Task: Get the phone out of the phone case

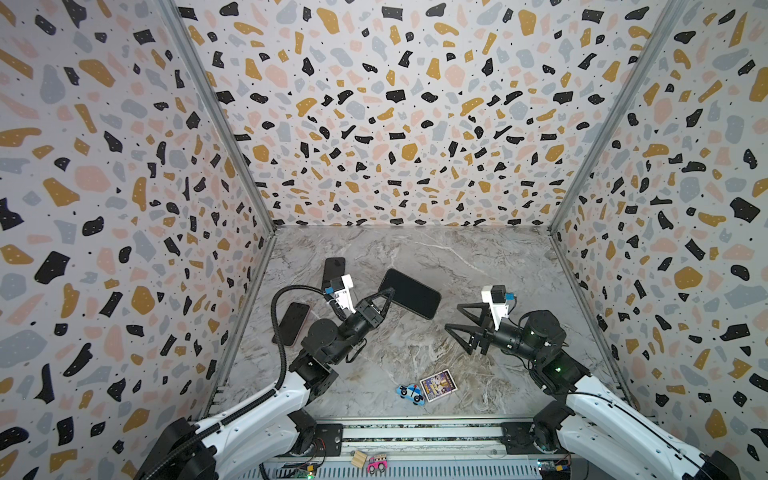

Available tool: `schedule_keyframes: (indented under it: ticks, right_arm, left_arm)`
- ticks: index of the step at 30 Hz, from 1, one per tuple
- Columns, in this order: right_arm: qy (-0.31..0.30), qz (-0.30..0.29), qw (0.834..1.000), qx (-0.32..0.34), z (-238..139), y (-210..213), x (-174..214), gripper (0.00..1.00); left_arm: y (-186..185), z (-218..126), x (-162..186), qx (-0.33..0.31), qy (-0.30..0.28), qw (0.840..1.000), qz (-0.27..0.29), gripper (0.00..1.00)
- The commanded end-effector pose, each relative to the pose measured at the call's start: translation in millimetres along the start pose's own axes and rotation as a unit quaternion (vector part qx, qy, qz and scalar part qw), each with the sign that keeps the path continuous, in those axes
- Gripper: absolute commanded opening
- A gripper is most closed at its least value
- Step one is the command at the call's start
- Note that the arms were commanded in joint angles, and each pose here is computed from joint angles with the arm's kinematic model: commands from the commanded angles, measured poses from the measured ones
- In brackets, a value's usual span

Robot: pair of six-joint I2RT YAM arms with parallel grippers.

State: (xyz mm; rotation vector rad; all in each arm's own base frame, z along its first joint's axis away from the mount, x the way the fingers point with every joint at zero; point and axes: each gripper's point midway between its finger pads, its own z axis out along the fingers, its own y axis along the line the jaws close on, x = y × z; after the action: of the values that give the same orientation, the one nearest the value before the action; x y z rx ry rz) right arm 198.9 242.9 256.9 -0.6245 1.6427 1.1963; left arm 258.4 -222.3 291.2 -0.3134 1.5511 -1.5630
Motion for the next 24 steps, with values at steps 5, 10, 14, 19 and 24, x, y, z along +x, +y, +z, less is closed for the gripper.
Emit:
schedule_keyframes:
  ticks: [5,10,14,19,24]
  right_arm:
    - [-0.03,0.025,0.996,-0.077,8.3,19.3,-12.8,0.77]
    - [-0.033,0.032,0.995,-0.09,12.2,20.7,-13.9,0.65]
    - [-0.028,0.035,0.994,-0.096,16.2,22.0,-11.2,0.6]
    - [-0.026,0.039,0.994,-0.101,21.0,22.3,-9.9,0.54]
    - [-0.022,0.041,0.993,-0.107,28.1,24.4,-9.4,0.51]
  left_arm:
    - [-44.4,-6.8,-16.8,0.092,-0.03,0.995,-0.029,0.0]
    - [-41.2,-7.4,-15.7,0.092,-0.03,0.995,-0.033,0.0]
    - [-40.7,-6.7,-14.9,0.095,-0.029,0.994,-0.038,0.0]
    - [-39.7,-5.4,-12.8,0.097,-0.026,0.994,-0.041,0.0]
    - [-38.4,-5.7,-12.4,0.095,-0.026,0.994,-0.041,0.0]
